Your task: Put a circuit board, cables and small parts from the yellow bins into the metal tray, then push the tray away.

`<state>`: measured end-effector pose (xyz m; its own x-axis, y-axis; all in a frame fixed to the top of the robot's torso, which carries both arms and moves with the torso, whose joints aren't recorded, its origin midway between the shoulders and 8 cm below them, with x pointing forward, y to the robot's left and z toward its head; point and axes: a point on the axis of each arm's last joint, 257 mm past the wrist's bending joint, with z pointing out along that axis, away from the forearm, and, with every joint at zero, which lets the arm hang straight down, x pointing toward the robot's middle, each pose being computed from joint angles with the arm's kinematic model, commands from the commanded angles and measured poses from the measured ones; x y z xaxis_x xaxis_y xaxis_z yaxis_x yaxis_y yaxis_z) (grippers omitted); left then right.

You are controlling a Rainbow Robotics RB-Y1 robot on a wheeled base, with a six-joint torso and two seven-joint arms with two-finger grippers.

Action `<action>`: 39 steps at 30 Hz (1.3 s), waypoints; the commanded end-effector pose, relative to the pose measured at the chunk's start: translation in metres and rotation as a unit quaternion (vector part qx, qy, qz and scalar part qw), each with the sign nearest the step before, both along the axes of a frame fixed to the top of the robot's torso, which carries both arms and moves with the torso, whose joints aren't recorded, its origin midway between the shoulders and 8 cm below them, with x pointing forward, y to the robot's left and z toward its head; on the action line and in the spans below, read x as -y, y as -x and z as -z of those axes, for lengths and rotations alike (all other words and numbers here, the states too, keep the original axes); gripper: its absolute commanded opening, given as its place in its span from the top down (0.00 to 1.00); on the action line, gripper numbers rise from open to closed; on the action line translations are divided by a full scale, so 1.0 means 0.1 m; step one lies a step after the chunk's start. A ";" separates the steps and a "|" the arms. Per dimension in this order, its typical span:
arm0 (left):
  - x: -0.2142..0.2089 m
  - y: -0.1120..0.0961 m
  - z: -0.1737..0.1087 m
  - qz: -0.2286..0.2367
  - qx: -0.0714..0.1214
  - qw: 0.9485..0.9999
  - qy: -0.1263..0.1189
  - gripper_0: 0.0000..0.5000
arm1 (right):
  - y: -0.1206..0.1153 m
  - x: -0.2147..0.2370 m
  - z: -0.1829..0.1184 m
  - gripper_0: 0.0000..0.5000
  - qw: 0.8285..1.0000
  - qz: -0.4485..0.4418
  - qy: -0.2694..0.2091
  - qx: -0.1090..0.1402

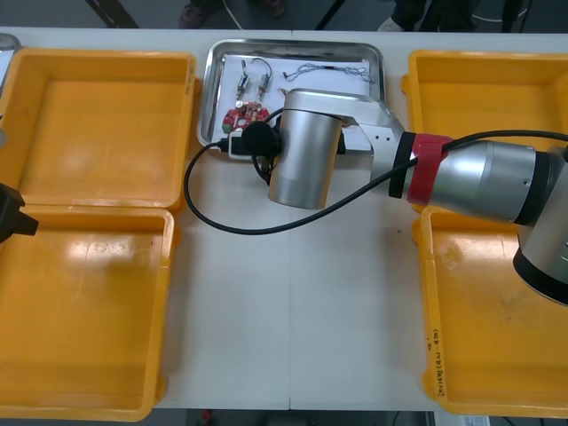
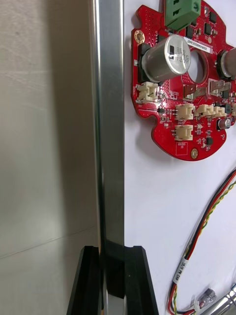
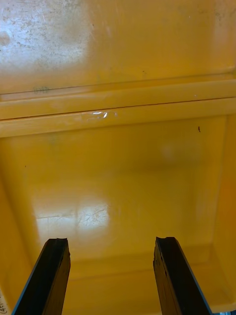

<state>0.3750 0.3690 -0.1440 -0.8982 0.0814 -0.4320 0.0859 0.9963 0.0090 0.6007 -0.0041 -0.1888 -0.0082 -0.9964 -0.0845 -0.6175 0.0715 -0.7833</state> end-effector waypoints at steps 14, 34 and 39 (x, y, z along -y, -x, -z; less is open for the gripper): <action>-0.15 0.04 -0.15 0.011 0.012 0.999 -0.032 0.00 | -0.36 -0.18 -0.42 0.99 0.998 -0.038 -0.005 0.050; -0.15 0.04 -0.15 0.011 0.012 0.999 -0.032 0.00 | -0.06 -0.13 -0.46 0.00 0.998 0.027 -0.054 -0.027; -0.15 0.04 -0.15 0.011 0.012 0.999 -0.032 0.00 | 0.26 -0.06 -0.52 0.00 0.988 0.074 -0.105 -0.088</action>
